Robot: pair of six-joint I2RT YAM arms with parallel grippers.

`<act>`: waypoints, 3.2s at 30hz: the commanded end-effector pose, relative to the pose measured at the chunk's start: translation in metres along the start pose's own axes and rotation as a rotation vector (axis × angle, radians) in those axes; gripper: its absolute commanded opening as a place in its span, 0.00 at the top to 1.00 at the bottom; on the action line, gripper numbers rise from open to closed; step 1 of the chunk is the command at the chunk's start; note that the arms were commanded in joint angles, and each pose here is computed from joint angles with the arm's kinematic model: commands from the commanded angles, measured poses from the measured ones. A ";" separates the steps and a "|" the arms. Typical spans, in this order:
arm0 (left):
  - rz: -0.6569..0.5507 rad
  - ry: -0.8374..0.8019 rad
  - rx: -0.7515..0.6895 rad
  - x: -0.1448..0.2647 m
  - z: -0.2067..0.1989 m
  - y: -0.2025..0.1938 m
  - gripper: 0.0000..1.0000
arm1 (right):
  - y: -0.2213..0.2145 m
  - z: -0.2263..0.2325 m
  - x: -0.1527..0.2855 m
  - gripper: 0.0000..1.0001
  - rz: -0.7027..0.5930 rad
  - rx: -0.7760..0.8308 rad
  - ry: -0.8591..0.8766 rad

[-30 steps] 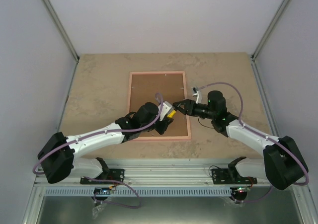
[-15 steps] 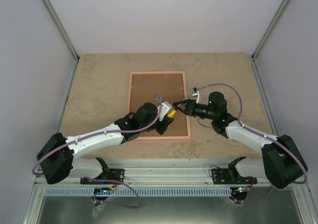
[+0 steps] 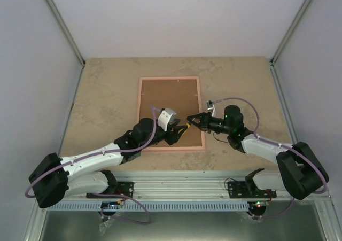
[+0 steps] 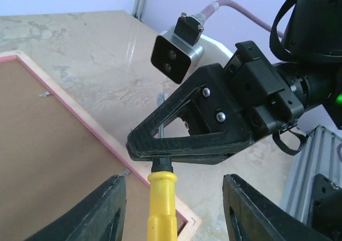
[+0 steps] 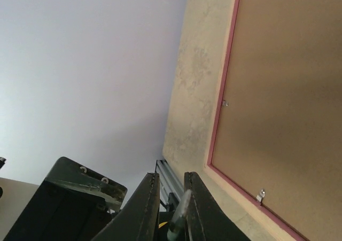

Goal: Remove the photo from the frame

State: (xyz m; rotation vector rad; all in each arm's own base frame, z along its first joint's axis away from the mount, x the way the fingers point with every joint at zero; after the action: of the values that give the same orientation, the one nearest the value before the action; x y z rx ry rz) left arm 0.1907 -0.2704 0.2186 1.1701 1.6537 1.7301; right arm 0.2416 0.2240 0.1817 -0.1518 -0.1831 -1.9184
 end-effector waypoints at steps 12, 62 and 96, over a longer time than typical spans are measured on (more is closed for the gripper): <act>-0.071 -0.079 0.090 -0.012 -0.007 -0.005 0.49 | -0.002 0.023 0.011 0.99 -0.034 -0.009 0.104; 0.424 0.167 0.034 -0.024 0.022 -0.065 1.00 | 0.079 -0.050 0.025 0.56 -0.213 0.395 -0.783; 0.598 -0.035 0.059 -0.083 -0.004 -0.104 1.00 | 0.069 -0.122 -0.008 0.86 -0.060 0.382 -0.876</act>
State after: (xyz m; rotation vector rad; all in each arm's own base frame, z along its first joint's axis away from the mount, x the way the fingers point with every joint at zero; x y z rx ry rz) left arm 0.2040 -0.3084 0.0884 1.8726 1.4102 2.0319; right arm 0.3110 0.1794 0.0702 -0.7322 -1.1483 -1.7428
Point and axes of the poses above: each gripper's point midway between its finger pads, its own x axis back along the fingers, its own z axis along the line the jaws close on, y = z × x, the point moved 5 cm from there along x, back along the fingers, and after that the axes turned 13 degrees about -x, right-handed, at the moved point
